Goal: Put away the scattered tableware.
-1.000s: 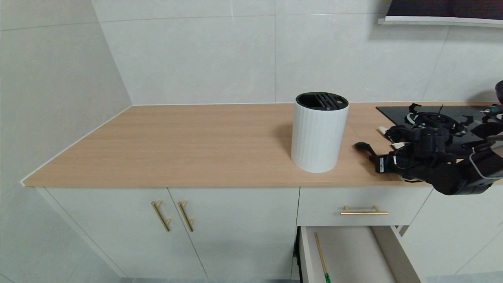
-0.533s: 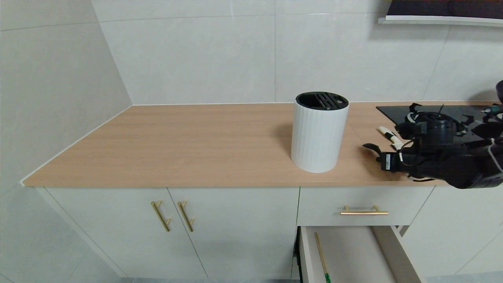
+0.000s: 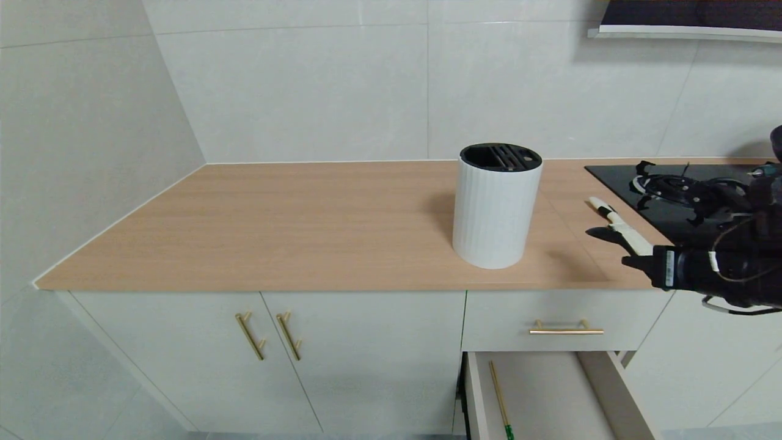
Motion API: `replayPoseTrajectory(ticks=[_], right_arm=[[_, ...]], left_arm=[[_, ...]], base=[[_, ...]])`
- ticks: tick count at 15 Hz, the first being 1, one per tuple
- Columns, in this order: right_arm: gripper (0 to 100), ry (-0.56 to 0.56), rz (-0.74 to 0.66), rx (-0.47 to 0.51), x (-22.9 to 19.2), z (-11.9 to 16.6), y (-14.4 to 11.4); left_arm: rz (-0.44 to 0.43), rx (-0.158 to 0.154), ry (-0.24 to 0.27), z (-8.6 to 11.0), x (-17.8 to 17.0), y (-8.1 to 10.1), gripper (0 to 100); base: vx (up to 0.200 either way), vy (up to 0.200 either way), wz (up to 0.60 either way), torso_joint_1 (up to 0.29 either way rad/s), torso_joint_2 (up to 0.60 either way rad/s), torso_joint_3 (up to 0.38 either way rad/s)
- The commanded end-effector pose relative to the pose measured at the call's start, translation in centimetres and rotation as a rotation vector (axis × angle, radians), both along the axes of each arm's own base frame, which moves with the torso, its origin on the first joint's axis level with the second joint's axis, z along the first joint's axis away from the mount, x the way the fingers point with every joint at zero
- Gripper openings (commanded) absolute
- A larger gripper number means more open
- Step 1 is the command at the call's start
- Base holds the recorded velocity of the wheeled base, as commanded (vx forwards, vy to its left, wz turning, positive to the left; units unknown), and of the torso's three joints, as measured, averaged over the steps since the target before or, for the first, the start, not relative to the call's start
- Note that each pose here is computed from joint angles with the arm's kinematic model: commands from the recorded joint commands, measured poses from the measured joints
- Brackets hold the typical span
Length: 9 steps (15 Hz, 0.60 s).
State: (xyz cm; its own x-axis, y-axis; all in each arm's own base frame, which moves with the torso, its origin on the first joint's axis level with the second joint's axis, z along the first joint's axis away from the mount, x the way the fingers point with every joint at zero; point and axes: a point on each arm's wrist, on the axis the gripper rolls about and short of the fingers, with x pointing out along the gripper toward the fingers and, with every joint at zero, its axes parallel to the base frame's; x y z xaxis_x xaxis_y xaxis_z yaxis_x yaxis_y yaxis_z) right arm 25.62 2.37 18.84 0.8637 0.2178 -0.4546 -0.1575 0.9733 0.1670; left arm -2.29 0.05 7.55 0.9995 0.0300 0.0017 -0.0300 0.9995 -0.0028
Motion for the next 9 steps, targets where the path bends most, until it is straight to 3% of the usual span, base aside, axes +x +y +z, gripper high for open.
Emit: replayPoseTrajectory(ticks=[1, 9], right_arm=[[0, -0.086, 0.082, -0.004, -5.9, 1.4, 0.7], [0, -0.009, 0.246, -0.122, -7.8, -1.9, 2.0]], left_arm=[[0.001, 0.0, 0.002, 0.0, 0.0, 0.0, 100], [0.001, 0.0, 0.0, 0.0, 0.0, 0.0, 100]], base=[[0.0, 0.0, 0.0, 0.0, 0.0, 0.0], [0.0, 0.0, 0.0, -0.008, 0.02, 0.012]])
